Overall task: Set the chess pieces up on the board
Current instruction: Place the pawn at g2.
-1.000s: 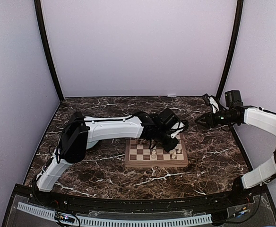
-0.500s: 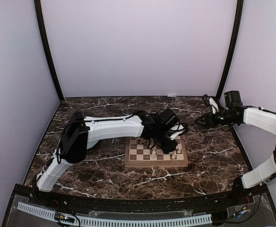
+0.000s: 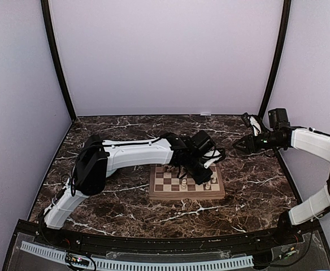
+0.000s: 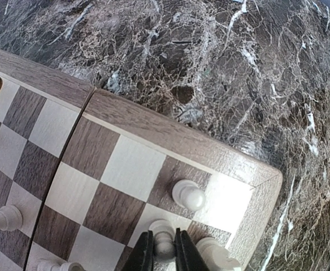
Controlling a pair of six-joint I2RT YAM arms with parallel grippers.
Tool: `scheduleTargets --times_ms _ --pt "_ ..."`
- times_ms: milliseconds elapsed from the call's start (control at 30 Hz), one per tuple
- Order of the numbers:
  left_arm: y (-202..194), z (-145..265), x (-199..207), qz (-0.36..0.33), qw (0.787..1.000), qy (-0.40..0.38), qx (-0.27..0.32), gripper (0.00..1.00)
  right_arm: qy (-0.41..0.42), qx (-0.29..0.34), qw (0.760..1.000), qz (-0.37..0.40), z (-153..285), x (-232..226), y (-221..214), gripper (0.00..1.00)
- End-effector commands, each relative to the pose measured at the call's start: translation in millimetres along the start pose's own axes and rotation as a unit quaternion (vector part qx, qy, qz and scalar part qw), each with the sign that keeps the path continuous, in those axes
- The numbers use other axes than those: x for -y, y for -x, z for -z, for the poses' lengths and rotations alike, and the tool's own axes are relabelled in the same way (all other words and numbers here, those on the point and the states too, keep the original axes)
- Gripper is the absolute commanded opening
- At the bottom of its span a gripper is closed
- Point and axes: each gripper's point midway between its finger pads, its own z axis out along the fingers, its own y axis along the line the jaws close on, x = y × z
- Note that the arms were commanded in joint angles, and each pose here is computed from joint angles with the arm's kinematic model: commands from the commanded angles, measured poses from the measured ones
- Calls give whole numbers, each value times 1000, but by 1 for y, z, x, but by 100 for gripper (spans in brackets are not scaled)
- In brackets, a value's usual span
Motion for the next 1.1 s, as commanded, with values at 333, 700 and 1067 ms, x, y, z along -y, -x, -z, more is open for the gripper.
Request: scheduleTargets --times_ms 333,700,1067 --pt "7 10 -2 -4 1000 8 1 20 9 3 1000 6 -1 -1 2 47" --pt "23 31 -10 -15 999 31 24 27 10 4 1000 6 0 -2 2 46" --pt "51 113 -27 20 993 -12 117 44 16 2 1000 9 -1 -3 1 46"
